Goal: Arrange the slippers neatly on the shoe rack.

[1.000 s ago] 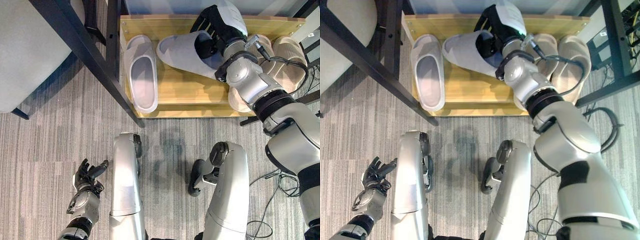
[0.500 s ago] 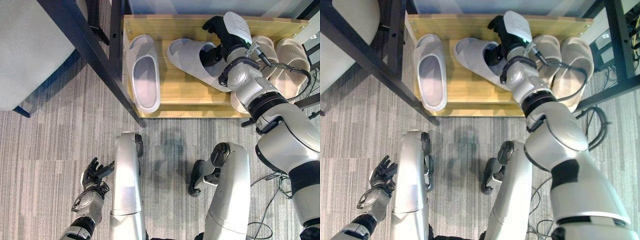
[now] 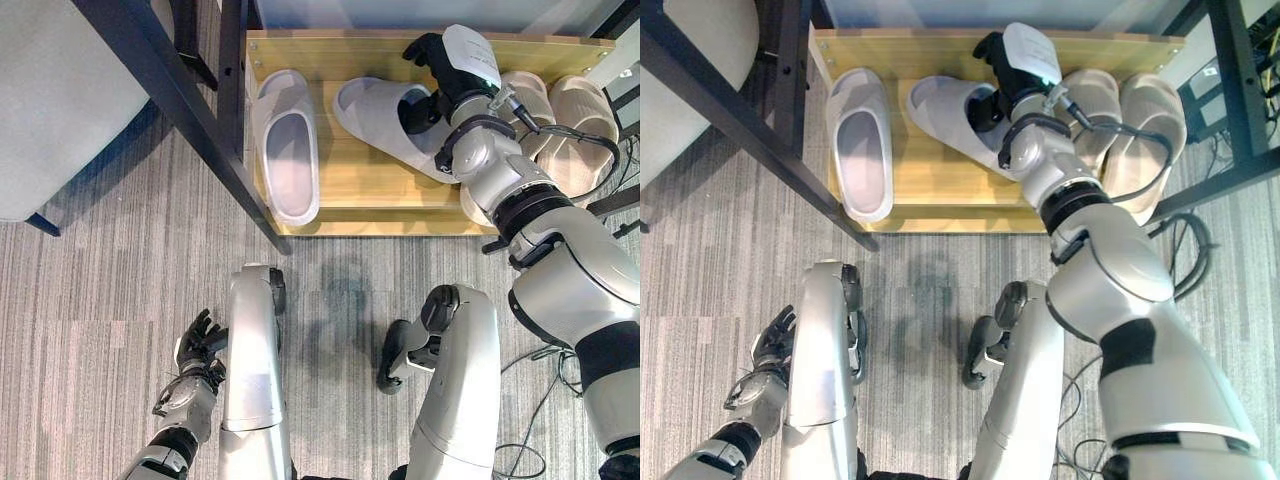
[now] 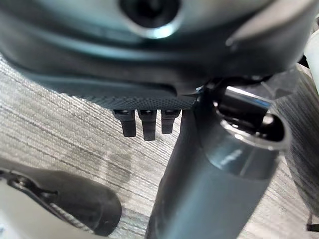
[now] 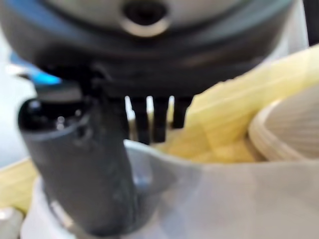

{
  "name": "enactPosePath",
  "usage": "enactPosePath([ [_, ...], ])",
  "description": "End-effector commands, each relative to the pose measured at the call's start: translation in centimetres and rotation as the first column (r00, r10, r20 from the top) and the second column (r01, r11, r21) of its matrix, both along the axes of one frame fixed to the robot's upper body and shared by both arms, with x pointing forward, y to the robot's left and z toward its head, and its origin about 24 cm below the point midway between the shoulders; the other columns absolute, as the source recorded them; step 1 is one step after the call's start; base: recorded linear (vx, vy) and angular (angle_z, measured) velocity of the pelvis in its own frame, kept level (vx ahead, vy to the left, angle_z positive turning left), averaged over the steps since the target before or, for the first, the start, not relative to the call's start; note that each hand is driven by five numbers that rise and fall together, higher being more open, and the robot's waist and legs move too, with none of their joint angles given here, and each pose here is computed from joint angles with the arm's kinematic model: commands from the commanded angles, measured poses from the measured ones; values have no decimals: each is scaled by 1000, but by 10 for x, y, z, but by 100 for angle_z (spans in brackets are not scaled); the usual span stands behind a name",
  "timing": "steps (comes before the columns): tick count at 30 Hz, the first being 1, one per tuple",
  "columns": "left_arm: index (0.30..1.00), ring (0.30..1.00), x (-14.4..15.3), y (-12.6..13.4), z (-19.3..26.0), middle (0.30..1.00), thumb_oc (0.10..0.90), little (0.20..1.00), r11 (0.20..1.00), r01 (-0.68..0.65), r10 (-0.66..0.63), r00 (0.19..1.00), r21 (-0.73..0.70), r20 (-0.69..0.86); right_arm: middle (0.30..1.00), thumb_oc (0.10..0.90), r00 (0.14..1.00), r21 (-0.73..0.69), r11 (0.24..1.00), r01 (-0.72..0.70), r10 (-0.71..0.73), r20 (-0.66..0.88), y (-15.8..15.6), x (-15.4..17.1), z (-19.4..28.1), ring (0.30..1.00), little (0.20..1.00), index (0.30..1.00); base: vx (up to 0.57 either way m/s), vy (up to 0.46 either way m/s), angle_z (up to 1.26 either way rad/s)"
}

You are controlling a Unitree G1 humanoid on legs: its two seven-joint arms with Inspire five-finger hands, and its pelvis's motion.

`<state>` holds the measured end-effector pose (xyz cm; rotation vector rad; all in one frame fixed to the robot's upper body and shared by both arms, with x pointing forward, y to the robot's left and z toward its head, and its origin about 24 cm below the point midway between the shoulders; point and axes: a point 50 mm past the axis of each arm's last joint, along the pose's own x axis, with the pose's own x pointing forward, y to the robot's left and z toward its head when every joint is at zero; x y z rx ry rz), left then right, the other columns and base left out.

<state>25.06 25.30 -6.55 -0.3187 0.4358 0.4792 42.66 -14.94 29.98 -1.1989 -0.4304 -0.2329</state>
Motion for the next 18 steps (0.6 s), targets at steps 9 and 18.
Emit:
enactPosePath([
  [9, 900, 900, 17, -19, 10, 900, 800, 900, 989, 119, -120, 993, 87, 14, 900, 800, 909, 196, 968, -156, 63, 412, 15, -33, 91, 900, 900, 900, 0, 0, 0],
  [18, 900, 900, 19, -23, 12, 900, 800, 900, 988, 129, -131, 991, 86, 16, 900, 800, 860, 204, 953, -226, 97, 502, 19, -47, 101, 900, 900, 900, -28, 4, 0],
])
